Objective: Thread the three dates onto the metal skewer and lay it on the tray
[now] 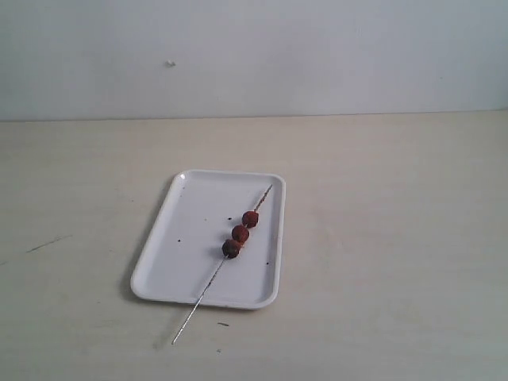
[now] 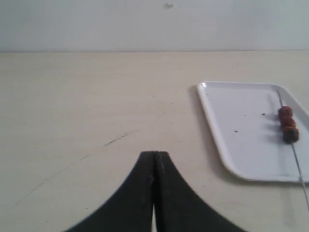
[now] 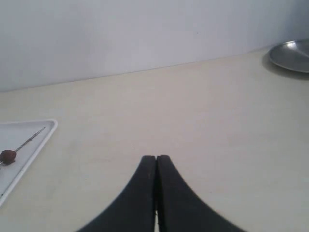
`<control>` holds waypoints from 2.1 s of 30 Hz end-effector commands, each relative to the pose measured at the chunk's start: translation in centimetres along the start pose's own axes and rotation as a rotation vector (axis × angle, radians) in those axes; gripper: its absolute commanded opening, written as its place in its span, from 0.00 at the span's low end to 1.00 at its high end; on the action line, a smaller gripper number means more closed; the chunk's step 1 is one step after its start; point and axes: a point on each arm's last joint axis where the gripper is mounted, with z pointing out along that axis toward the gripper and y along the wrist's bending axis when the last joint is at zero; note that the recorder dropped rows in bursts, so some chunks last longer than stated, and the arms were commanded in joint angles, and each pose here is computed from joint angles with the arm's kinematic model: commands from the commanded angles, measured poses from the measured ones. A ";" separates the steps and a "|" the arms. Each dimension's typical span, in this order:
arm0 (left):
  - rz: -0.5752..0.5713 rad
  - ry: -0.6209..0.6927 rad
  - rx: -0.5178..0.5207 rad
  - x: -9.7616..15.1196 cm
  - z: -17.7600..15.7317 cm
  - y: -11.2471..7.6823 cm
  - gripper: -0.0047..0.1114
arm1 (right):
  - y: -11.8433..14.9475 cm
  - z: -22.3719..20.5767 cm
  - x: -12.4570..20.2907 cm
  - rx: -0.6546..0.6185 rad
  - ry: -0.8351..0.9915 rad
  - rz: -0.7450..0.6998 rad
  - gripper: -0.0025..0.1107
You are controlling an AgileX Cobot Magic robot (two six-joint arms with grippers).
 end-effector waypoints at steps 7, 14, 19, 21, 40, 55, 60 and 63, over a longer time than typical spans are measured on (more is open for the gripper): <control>-0.036 -0.009 -0.149 0.0 -0.1 0.9 0.04 | -0.1 0.0 0.0 0.007 -0.015 -0.002 0.02; -0.036 -0.009 -0.149 0.0 -0.1 0.9 0.04 | -0.1 0.0 0.0 0.007 -0.015 -0.002 0.02; -0.036 -0.009 -0.149 0.0 -0.1 0.9 0.04 | -0.1 0.0 0.0 0.007 -0.015 -0.002 0.02; -0.036 -0.009 -0.149 0.0 -0.1 0.9 0.04 | -0.1 0.0 0.0 0.007 -0.015 -0.002 0.02; -0.036 -0.009 -0.149 0.0 -0.1 0.9 0.04 | -0.1 0.0 0.0 0.007 -0.015 -0.002 0.02; -0.036 -0.009 -0.149 0.0 -0.1 0.9 0.04 | -0.1 0.0 0.0 0.007 -0.015 -0.002 0.02; -0.036 -0.009 -0.149 0.0 -0.1 0.9 0.04 | -0.1 0.0 0.0 0.007 -0.015 -0.002 0.02; -0.036 -0.009 -0.149 0.0 -0.1 0.9 0.04 | -0.1 0.0 0.0 0.007 -0.015 -0.002 0.02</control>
